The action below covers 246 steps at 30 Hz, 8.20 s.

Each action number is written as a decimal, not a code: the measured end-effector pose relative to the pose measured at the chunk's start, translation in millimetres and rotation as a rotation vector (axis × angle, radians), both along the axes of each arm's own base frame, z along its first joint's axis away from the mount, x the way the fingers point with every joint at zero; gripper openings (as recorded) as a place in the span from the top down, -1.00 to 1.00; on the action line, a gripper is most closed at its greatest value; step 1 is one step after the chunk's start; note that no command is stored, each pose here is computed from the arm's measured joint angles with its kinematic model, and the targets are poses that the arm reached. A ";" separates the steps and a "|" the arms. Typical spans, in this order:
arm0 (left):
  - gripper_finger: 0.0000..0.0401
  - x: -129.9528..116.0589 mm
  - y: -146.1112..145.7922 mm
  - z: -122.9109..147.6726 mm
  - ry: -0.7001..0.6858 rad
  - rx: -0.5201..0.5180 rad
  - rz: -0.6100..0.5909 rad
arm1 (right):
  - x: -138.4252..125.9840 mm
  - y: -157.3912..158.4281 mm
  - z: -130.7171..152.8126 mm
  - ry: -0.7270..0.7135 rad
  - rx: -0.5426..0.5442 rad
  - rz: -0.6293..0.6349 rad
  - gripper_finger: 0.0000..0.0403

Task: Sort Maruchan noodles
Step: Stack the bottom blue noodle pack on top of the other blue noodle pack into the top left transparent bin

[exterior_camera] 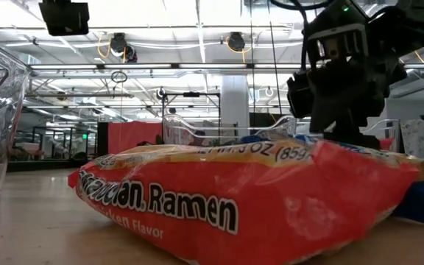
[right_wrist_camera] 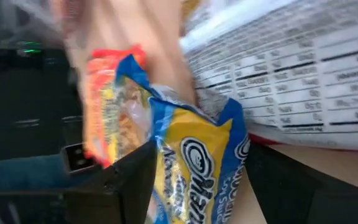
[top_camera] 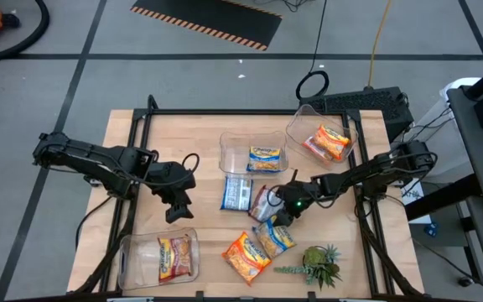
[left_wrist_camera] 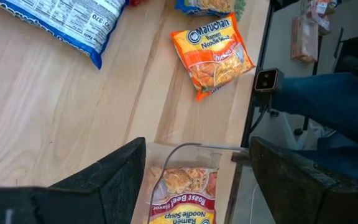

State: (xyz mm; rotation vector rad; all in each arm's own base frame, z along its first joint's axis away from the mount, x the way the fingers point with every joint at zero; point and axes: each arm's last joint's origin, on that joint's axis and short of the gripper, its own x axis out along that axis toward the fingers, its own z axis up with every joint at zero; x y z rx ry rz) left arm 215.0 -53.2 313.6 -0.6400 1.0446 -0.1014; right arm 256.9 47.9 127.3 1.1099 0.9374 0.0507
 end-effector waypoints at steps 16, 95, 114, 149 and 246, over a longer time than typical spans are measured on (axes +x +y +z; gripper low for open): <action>-0.44 0.0 0.0 0.0 -0.020 0.029 -0.043 | -5.8 -1.8 -1.9 -0.103 0.104 -0.027 0.51; -0.44 6.1 34.8 -0.4 -0.054 0.148 0.072 | 0.1 10.0 -12.3 -0.092 0.168 -0.097 1.00; -0.44 61.3 33.7 -4.4 -0.326 0.203 0.129 | -6.0 3.7 29.0 -0.246 0.167 -0.142 1.00; -0.44 162.6 15.0 -119.7 -0.396 0.163 -0.164 | -9.4 -5.4 28.7 -0.232 0.123 -0.063 1.00; 0.46 123.8 79.1 -43.9 -0.521 0.226 -0.040 | -82.3 -44.3 100.3 -0.356 -0.133 -0.419 0.74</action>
